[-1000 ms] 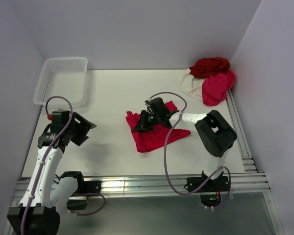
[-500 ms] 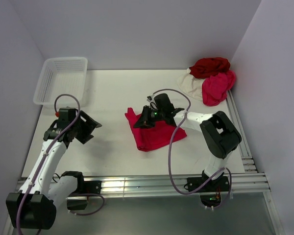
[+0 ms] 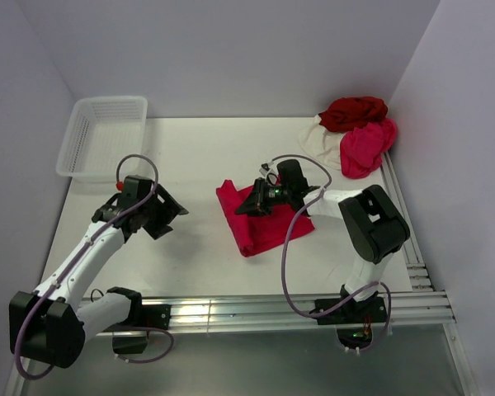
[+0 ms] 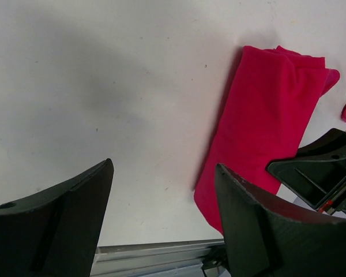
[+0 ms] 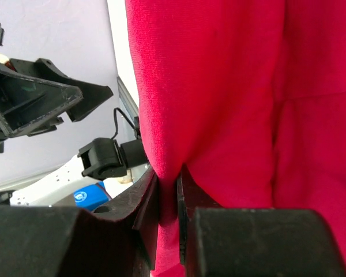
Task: Roll the t-shirts
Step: Roll the tshirt
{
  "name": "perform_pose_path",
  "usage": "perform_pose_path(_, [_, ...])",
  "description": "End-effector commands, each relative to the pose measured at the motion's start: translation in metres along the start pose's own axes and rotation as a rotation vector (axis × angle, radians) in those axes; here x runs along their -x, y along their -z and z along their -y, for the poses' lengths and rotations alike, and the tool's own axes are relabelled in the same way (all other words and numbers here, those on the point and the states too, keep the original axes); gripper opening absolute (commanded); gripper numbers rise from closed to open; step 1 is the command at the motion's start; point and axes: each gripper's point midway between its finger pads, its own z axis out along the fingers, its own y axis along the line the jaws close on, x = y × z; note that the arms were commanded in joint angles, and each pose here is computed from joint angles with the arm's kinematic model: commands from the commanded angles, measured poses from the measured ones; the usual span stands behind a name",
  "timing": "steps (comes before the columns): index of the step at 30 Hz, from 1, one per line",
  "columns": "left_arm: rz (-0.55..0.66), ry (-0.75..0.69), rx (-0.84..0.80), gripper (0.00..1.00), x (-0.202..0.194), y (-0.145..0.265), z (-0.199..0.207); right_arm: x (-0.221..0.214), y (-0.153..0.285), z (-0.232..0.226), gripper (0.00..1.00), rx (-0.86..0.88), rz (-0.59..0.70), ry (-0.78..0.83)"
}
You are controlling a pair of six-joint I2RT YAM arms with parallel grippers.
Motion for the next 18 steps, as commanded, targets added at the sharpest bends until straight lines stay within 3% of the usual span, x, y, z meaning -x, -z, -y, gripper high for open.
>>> perform_pose_path(1, [0.053, -0.011, -0.064, 0.77, 0.014, 0.003, 0.03, 0.005, 0.004, -0.002, 0.08, 0.032, -0.013, 0.047])
perform_pose_path(18, [-0.061, -0.148, -0.198, 0.77, -0.019, -0.05, 0.123, 0.029, 0.022, 0.054, 0.11, -0.129, 0.013, 0.08])
